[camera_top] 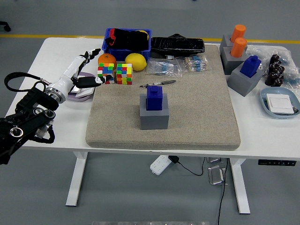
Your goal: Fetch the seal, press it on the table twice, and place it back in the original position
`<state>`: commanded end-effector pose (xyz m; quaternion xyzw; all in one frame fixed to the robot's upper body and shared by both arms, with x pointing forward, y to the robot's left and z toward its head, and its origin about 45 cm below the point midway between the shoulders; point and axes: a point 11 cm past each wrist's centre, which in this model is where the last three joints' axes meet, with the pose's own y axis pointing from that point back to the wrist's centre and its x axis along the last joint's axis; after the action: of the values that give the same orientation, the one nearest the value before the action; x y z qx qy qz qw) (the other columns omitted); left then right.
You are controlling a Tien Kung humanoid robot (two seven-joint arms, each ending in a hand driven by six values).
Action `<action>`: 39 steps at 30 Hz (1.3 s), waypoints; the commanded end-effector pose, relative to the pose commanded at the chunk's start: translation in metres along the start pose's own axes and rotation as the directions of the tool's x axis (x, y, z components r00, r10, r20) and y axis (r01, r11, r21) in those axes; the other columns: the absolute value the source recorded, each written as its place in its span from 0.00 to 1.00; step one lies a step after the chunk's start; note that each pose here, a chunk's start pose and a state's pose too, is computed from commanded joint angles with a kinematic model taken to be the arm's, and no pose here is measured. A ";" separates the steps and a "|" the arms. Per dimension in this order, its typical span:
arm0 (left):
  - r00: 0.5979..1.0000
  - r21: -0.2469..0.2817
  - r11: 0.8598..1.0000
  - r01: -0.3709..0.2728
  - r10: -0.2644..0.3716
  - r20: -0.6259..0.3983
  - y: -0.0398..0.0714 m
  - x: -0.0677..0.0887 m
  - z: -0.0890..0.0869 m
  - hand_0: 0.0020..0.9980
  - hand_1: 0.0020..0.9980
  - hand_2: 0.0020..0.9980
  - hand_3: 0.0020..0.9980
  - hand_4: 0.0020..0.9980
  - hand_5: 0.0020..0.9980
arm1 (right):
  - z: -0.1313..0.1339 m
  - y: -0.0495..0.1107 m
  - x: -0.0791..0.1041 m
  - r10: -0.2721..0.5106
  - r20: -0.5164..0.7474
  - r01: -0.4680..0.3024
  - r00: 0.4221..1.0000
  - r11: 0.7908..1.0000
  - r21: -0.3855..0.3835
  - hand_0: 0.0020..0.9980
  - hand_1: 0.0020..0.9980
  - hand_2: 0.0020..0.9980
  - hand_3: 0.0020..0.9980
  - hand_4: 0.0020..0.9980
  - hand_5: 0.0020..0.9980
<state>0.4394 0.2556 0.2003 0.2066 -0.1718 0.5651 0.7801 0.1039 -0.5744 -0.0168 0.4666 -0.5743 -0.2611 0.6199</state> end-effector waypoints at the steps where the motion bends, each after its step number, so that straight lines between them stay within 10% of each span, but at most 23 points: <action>1: 1.000 -0.002 1.000 0.011 -0.011 -0.003 0.000 -0.003 0.001 1.00 0.94 0.92 0.96 0.90 0.15 | 0.000 0.000 0.000 0.000 -0.001 0.000 1.000 1.000 0.001 0.80 0.71 0.71 0.67 0.77 0.56; 14: 0.983 -0.006 0.983 0.182 -0.182 -0.035 0.006 -0.045 0.018 1.00 0.92 0.90 0.97 0.95 0.14 | -0.003 -0.001 -0.003 -0.002 -0.006 0.002 1.000 1.000 0.000 0.80 0.71 0.71 0.67 0.77 0.56; 39: 0.979 -0.025 0.987 0.160 -0.162 -0.123 -0.001 -0.108 0.023 0.97 0.83 0.80 0.95 0.94 0.00 | 0.000 -0.003 -0.018 -0.025 -0.010 0.025 1.000 1.000 -0.007 0.80 0.71 0.71 0.67 0.77 0.56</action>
<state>0.4068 0.1560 0.1653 0.1781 -0.1098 0.5107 0.8339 0.1014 -0.5603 -0.0280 0.4730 -0.5645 -0.2684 0.6209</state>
